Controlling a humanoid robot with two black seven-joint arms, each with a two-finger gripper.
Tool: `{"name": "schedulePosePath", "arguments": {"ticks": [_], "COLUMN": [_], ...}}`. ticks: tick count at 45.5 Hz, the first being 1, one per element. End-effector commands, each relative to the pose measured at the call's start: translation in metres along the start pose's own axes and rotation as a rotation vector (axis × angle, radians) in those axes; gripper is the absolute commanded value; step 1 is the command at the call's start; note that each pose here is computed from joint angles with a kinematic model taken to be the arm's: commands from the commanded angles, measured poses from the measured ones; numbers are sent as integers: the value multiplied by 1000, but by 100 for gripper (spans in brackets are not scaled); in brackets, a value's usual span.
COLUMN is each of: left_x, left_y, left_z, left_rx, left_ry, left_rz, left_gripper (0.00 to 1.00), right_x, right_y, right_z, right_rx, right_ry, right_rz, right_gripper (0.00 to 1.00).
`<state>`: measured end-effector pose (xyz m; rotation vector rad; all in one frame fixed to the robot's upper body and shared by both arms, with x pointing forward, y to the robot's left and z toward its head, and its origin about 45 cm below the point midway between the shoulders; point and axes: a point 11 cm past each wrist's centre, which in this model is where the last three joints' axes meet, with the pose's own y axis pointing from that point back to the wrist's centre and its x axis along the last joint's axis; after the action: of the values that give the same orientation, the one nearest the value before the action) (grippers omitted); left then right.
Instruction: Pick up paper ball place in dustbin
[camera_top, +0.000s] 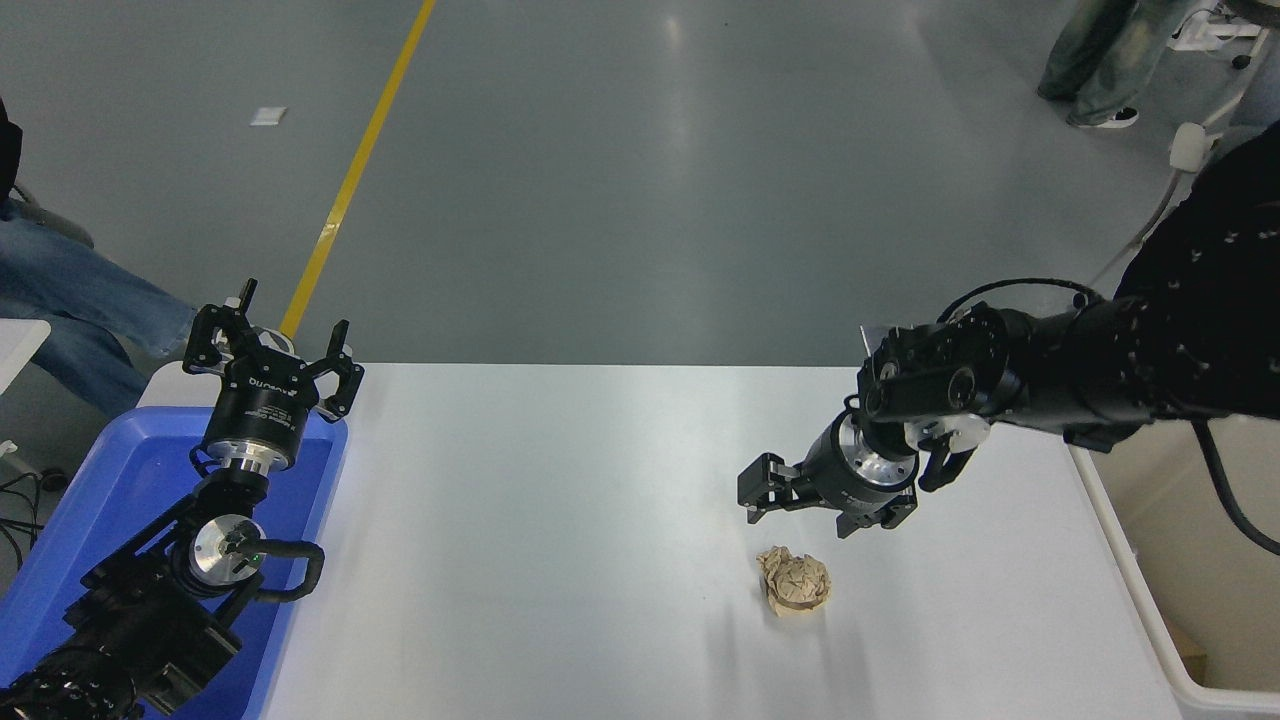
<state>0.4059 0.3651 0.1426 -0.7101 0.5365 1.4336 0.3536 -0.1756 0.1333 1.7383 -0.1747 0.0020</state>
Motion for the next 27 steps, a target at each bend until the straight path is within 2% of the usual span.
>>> {"name": "schedulePosePath", "arguments": {"ticks": [1, 27], "left_x": [0, 0], "left_y": [0, 0], "left_z": [0, 0], "left_rx": [0, 0], "left_ry": [0, 0], "left_rz": [0, 0], "left_gripper": [98, 98], "right_x": [-10, -21], "right_y": [-26, -47], "right_z": [10, 27], "right_rx": [1, -16], "right_ry": [-37, -67], "right_rz": [5, 2], "right_gripper": [100, 100]}}
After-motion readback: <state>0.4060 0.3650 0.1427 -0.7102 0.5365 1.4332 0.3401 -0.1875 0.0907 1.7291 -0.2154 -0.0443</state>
